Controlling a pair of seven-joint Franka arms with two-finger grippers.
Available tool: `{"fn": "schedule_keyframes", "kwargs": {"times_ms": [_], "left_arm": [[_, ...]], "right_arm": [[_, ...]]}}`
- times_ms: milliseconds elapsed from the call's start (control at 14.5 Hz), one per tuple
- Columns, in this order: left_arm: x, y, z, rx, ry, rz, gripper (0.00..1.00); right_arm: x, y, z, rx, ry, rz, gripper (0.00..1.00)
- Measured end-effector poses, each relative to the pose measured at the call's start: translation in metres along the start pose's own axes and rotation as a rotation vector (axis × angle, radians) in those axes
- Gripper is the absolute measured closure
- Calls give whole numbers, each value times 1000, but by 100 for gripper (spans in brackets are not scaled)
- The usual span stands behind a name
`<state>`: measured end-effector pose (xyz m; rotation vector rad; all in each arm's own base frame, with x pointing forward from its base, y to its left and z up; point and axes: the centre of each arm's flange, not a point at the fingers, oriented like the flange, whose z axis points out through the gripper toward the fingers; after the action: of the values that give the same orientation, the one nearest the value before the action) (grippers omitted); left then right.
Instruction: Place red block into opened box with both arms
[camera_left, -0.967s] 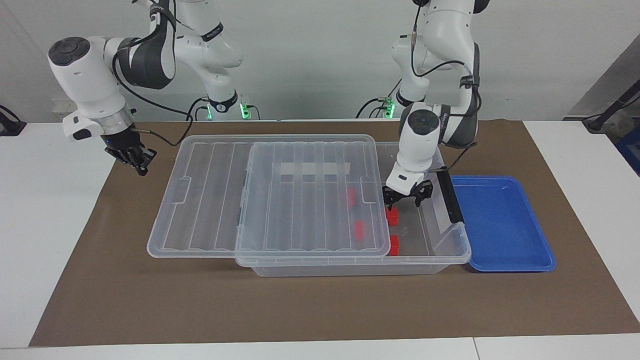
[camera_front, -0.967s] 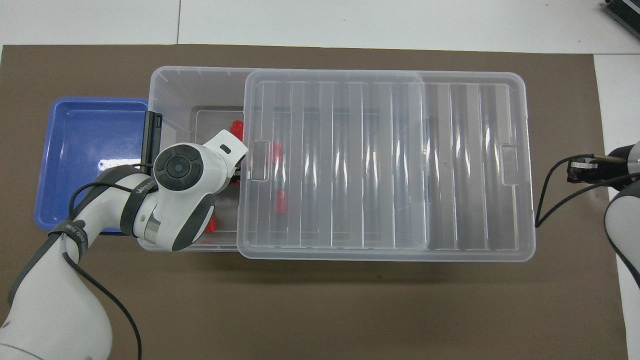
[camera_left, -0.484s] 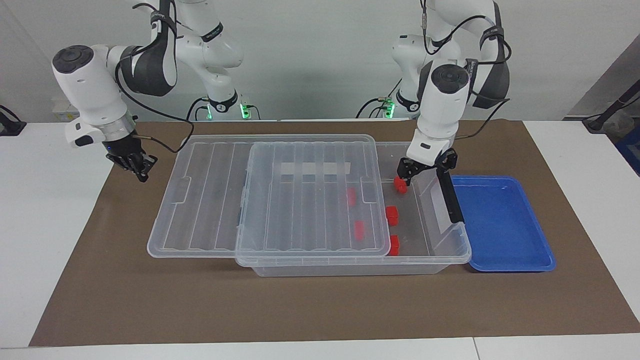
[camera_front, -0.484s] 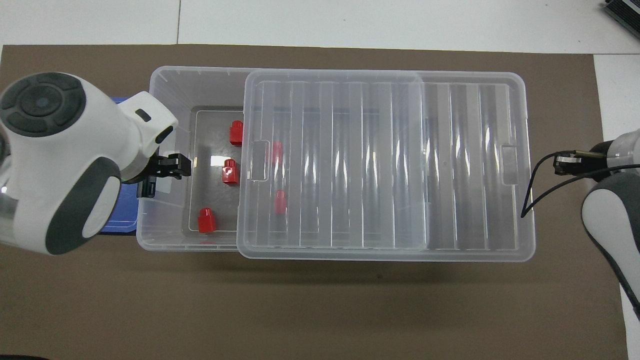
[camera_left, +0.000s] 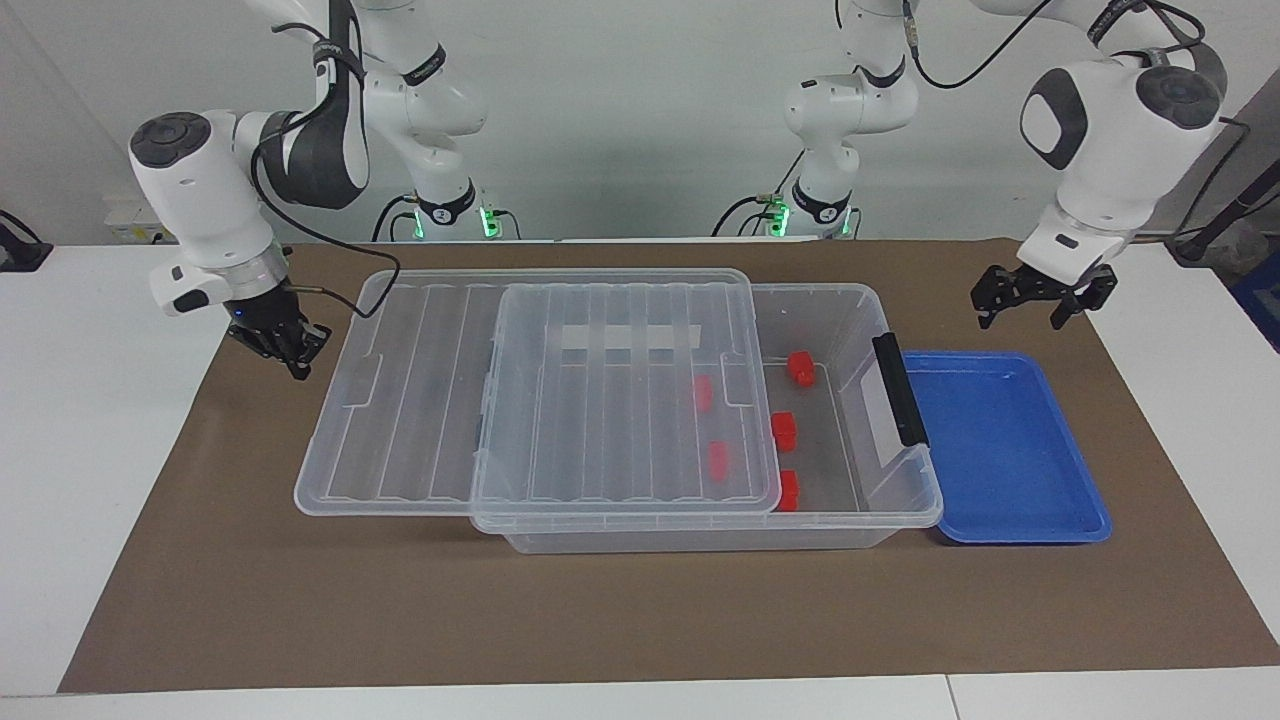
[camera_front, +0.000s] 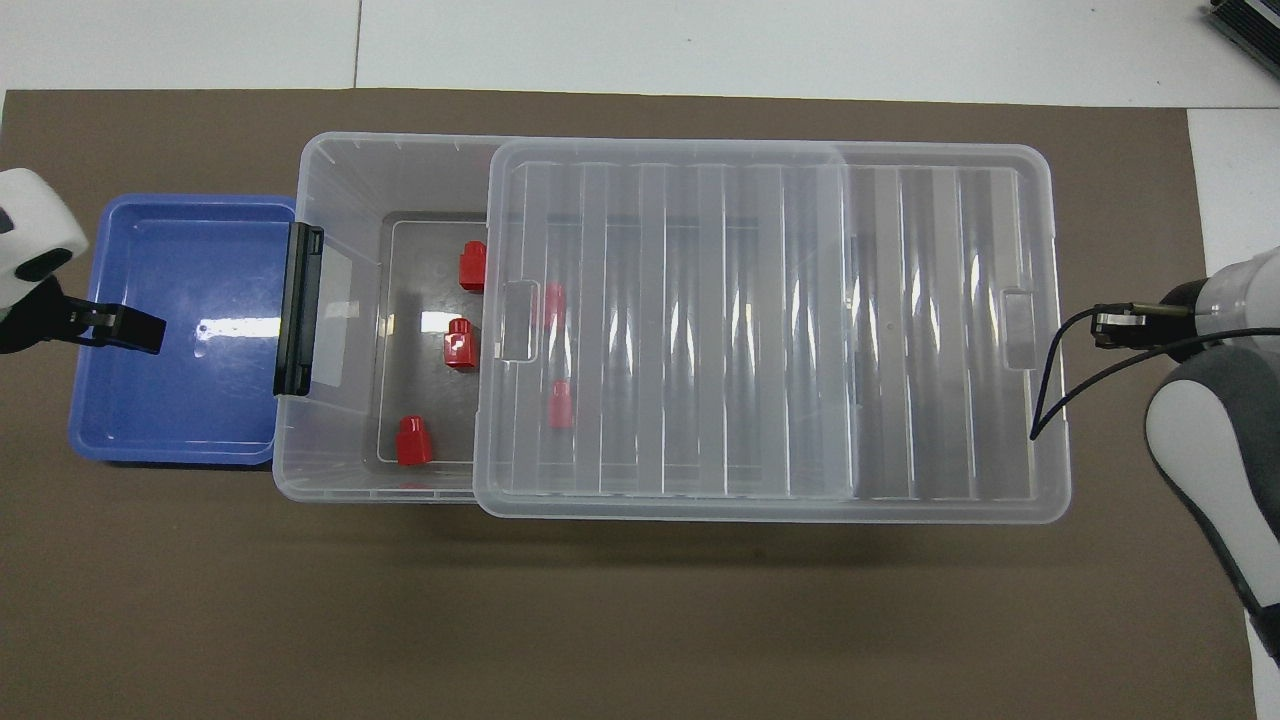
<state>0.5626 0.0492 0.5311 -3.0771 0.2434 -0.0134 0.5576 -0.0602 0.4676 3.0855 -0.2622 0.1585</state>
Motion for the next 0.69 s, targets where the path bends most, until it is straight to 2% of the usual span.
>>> {"fn": "schedule_keyframes", "kwargs": {"times_ms": [345,553,691], "left_arm": [[7,40,4,-23,-5,61,0],[7,39,1,-21,4,59,0],[10,38,-15,-13,49,58,0]], "right_arm": [[-2,-28,-1,5,2,-52,99],[-5,-48,-2,9,3,-87,99],[-9,-70,-3,13,4,-126,99]]}}
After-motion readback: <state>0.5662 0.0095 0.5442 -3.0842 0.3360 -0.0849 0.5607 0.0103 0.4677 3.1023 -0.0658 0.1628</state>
